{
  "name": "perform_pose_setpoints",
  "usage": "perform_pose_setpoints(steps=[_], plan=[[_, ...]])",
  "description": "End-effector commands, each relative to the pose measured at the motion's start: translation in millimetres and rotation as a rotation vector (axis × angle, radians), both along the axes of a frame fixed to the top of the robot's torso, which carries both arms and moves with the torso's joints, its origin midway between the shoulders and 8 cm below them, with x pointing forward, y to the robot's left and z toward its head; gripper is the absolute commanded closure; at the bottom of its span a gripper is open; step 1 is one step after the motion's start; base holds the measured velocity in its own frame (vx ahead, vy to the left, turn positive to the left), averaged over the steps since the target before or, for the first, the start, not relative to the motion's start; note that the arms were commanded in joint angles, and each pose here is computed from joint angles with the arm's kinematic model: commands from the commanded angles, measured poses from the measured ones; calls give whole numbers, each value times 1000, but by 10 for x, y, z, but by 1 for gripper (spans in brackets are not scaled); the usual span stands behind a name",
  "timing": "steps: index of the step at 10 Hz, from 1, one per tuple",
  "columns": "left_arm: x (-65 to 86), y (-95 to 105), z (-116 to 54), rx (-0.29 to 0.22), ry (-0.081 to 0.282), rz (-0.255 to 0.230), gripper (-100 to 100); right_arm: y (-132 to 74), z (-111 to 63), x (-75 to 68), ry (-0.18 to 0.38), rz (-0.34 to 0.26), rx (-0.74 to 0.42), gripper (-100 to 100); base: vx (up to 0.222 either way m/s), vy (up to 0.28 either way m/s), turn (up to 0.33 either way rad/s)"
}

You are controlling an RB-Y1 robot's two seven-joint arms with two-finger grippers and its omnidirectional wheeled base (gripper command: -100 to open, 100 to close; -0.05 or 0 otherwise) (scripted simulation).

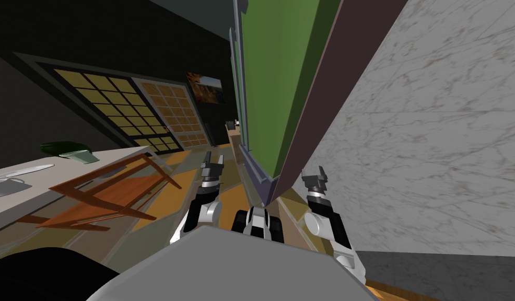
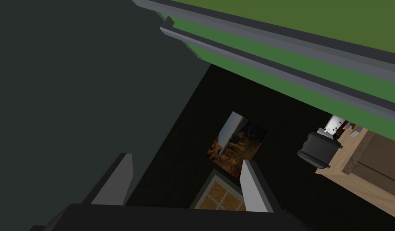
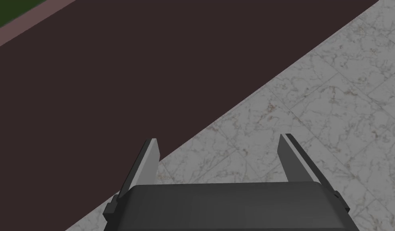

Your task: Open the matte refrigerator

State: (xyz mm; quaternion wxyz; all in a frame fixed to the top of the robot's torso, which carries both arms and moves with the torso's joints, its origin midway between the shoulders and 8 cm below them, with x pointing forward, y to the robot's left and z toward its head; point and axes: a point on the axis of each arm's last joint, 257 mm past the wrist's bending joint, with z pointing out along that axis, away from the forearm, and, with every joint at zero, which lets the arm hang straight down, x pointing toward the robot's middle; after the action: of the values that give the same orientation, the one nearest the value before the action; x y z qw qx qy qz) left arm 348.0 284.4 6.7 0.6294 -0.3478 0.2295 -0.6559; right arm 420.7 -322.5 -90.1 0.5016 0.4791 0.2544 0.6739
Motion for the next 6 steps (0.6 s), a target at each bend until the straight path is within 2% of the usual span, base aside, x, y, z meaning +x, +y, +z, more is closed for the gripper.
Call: perform_pose_setpoints(steps=[1, 2, 3, 4, 5, 6], plan=[[0, 0, 0, 0, 0, 0, 0, -15, -275, 125, 69, 29, 87, -100, 21, 20, -35], [0, 0, 0, 0, 0, 0, 0, -25, -279, 125, 68, 30, 100, -100, 10, 7, 7], [0, 0, 0, 0, 0, 0, 0, -10, -532, 215, 135, 52, 141, -100, 16, 10, -71], [0, 0, 0, 0, 0, 0, 0, -29, -540, 215, 133, 55, 171, -100, 18, 17, -41], [0, 0, 0, 0, 0, 0, 0, 2, -802, 291, 202, 76, 205, -100, 26, 26, -72], [0, 0, 0, 0, 0, 0, 0, -14, -810, 291, 200, 79, 236, -100, 27, 23, -44]])
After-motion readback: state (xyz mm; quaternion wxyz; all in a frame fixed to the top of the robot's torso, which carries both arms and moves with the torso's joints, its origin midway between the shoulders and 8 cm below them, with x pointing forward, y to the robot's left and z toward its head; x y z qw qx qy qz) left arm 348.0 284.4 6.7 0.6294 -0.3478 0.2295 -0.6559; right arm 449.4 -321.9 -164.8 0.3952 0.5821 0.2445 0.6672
